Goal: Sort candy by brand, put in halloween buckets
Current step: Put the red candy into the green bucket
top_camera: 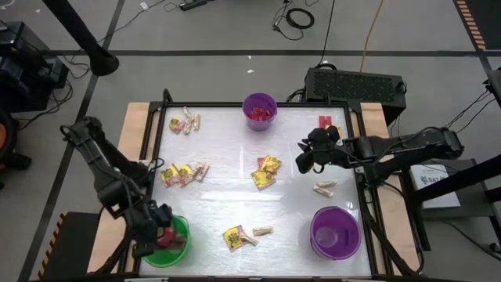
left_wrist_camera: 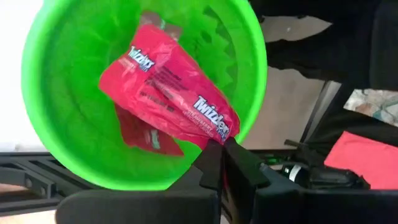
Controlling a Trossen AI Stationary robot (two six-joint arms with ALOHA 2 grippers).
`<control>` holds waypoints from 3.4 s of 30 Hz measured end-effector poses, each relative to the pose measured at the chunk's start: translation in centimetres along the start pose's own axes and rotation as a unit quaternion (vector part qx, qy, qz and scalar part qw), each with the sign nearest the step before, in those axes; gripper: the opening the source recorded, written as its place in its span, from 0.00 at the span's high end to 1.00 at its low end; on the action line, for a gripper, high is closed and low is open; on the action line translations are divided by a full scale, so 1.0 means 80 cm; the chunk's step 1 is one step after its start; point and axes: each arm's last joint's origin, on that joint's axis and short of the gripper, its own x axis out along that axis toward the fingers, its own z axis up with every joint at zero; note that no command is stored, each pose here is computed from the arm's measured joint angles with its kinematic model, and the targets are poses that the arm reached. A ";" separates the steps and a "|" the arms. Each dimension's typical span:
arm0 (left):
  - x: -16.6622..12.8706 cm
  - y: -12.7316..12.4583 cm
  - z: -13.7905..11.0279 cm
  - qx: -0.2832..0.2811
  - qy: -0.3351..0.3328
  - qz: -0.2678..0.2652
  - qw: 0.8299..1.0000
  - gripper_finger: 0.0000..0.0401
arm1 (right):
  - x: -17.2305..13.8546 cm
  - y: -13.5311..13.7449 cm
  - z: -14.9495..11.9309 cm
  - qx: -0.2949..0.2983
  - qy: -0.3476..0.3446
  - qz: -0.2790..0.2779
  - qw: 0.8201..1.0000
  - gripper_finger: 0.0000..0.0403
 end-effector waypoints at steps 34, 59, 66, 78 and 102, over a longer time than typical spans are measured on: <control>0.000 0.001 0.000 -0.001 0.006 0.003 1.000 0.63 | 0.039 -0.065 0.021 0.077 0.110 -0.019 0.991 0.78; -0.068 0.081 0.146 0.192 -0.265 0.098 0.940 0.63 | 0.080 -0.130 0.012 0.120 0.193 -0.051 0.972 0.78; -0.107 0.097 0.188 0.180 -0.411 0.074 0.891 0.63 | 0.117 -0.155 0.005 0.082 0.215 -0.077 0.970 0.71; -0.129 0.092 0.203 0.043 -0.523 0.009 0.851 0.63 | 0.171 -0.214 -0.007 0.077 0.263 -0.104 0.956 0.36; -0.127 0.062 0.196 0.008 -0.581 -0.016 0.814 0.63 | 0.192 -0.274 -0.022 0.169 0.279 -0.140 0.935 0.38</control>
